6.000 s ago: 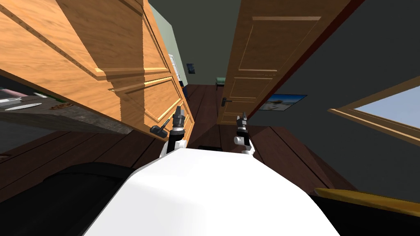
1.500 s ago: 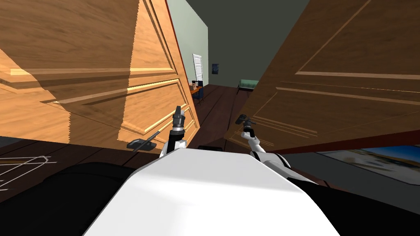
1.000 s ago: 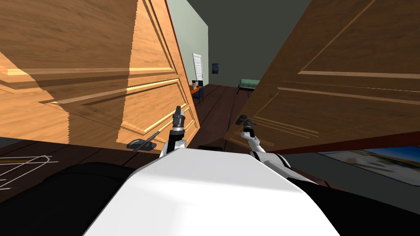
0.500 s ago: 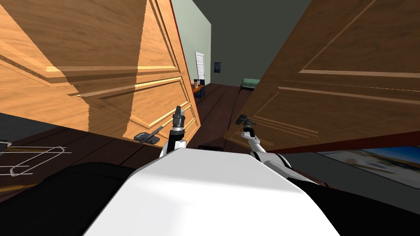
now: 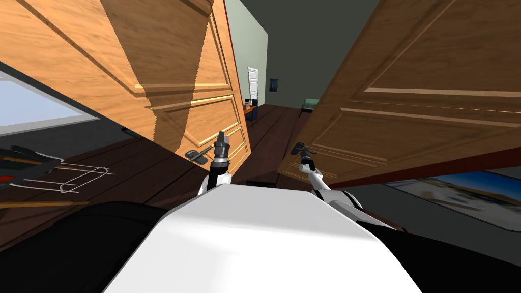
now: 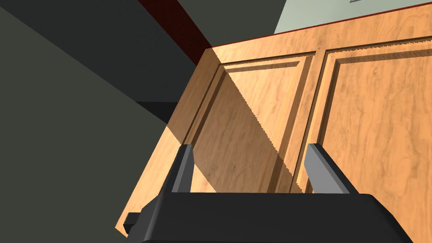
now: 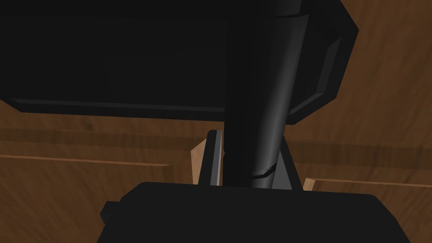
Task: Pull the door open
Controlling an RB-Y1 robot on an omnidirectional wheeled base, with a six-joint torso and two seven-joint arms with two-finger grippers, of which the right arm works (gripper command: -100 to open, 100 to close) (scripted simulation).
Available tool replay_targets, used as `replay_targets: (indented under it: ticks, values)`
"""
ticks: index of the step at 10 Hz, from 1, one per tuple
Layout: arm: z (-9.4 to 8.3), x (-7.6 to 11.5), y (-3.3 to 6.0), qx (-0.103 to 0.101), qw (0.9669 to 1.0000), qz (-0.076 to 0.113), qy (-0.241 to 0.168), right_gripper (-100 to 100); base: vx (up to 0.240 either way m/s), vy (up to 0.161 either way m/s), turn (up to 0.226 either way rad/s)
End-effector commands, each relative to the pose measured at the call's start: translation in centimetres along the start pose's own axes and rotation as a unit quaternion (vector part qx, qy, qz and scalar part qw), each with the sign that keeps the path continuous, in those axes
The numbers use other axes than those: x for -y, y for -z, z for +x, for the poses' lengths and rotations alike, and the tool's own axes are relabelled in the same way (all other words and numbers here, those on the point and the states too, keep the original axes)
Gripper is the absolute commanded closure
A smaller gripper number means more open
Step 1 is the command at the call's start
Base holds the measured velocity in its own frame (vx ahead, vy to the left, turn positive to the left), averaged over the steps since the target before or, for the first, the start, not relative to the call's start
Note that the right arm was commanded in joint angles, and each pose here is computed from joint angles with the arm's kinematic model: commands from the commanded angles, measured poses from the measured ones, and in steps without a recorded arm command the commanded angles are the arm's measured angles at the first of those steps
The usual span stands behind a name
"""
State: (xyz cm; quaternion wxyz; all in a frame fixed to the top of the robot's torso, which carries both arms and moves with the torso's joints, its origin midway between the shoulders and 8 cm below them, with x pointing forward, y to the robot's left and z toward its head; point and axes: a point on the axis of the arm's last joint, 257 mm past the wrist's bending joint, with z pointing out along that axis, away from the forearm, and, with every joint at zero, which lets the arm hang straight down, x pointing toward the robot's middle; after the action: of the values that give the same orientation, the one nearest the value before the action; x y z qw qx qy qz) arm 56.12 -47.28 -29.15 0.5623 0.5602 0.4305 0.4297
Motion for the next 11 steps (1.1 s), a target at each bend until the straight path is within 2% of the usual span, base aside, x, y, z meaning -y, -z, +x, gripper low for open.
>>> replay_targets:
  ticks: [1,2,3,11]
  values:
    - [0.8,0.1,0.09,-0.012,0.9999,0.001,-0.001,100,-0.265,-0.091,0.130]
    - [1.1,0.1,0.14,-0.018,0.9998,0.001,-0.001,100,-0.276,-0.112,0.139]
    - [0.9,0.1,0.15,-0.014,0.9999,0.001,-0.001,100,-0.125,-0.046,0.058]
    - [3.3,0.1,1.10,-0.064,0.9979,0.001,-0.001,100,-0.227,-0.070,0.121]
